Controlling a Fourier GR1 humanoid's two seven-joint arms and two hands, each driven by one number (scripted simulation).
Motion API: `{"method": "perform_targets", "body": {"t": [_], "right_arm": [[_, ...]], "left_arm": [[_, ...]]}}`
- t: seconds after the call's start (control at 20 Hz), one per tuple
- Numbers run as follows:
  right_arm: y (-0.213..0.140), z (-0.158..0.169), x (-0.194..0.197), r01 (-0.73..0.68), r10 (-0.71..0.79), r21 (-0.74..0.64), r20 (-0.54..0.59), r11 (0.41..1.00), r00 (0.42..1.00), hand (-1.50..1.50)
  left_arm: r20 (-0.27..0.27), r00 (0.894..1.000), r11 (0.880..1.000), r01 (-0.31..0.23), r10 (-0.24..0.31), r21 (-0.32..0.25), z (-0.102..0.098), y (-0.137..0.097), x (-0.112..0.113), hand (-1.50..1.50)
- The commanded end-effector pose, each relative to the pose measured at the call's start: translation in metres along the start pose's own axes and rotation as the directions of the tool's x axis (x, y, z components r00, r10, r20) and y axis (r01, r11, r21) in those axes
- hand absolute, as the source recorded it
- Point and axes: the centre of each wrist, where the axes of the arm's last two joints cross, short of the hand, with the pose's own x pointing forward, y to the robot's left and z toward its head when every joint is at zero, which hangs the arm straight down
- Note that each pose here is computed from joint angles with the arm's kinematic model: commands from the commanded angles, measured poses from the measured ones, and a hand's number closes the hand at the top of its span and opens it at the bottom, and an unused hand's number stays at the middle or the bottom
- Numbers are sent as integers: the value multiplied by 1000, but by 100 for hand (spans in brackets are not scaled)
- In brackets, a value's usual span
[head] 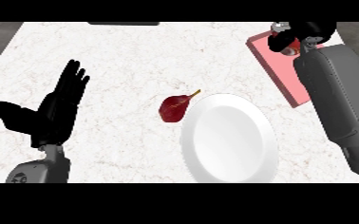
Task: Pick the can from the plate and place it in the cardboard box
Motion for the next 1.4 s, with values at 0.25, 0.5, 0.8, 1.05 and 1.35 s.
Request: {"method": "perform_targets", "body": {"t": [0.25,0.5,0.8,1.05,1.35], "right_arm": [[39,-22,-66,-12,36,283,-77,959,996,-150],[27,-24,-61,158,-158,-24,14,987,987,-150],[0,-34,-57,460,-442,-216,125,861,888,-150],[-6,-34,-71,713,-714,-191,80,674,696,-150],[-12,-34,-91,870,-884,-234,74,434,461,-150]], "left_arm": [[-7,1000,1000,-4,4,-9,0,7,0,0],[11,1000,1000,5,-6,16,0,9,8,0],[3,1000,1000,-24,24,-11,-4,-10,11,0],[-5,1000,1000,-7,7,19,9,-9,-8,0],[2,1000,1000,2,-2,17,8,1,0,0]]}}
